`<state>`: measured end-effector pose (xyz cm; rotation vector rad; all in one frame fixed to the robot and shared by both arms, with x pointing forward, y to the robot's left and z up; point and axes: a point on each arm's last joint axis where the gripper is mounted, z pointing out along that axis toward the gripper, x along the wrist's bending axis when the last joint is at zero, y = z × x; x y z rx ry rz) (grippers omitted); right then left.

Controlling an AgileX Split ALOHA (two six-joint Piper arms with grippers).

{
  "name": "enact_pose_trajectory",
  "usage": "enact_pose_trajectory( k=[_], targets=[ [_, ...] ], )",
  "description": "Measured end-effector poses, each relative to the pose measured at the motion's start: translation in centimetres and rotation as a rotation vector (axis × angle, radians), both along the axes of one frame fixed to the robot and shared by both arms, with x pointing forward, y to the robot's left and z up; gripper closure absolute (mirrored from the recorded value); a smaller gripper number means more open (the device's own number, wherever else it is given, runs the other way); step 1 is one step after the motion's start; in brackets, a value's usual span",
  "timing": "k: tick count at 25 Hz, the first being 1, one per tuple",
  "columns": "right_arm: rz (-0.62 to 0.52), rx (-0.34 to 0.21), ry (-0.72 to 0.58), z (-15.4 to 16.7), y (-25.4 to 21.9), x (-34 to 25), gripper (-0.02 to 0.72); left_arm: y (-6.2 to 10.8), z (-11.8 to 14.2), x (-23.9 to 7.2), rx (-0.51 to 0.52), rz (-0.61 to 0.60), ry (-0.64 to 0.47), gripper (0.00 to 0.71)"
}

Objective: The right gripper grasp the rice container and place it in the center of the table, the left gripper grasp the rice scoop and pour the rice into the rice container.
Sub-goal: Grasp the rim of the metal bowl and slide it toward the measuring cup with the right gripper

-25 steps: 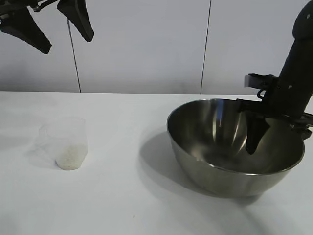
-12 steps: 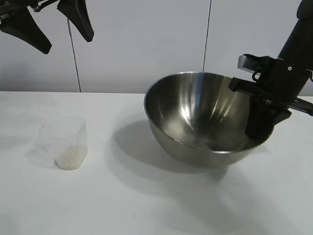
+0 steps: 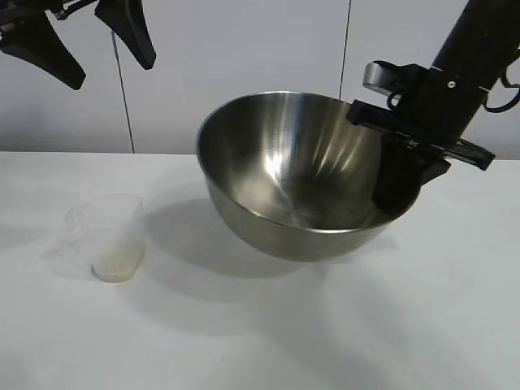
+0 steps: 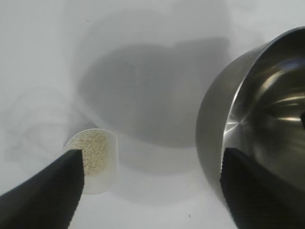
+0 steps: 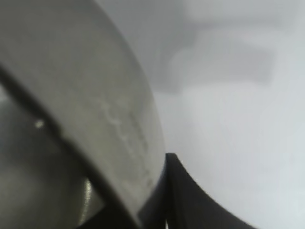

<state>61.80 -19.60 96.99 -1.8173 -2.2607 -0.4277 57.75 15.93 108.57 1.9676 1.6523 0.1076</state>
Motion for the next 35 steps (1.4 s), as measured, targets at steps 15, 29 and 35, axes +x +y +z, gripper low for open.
enact_pose_trajectory(
  k=[15,29,35],
  targets=[
    [-0.048,-0.034,0.086,-5.1,3.0,0.4,0.690,0.0,0.0,0.0,0.000,0.000,0.000,0.140],
    [-0.054,-0.034,0.091,-5.3,3.0,0.4,0.690,0.0,0.0,0.0,0.000,0.000,0.000,0.140],
    [-0.072,-0.001,0.155,-6.3,3.3,0.2,0.690,0.0,0.0,0.0,0.000,0.000,0.000,0.140]
  ],
)
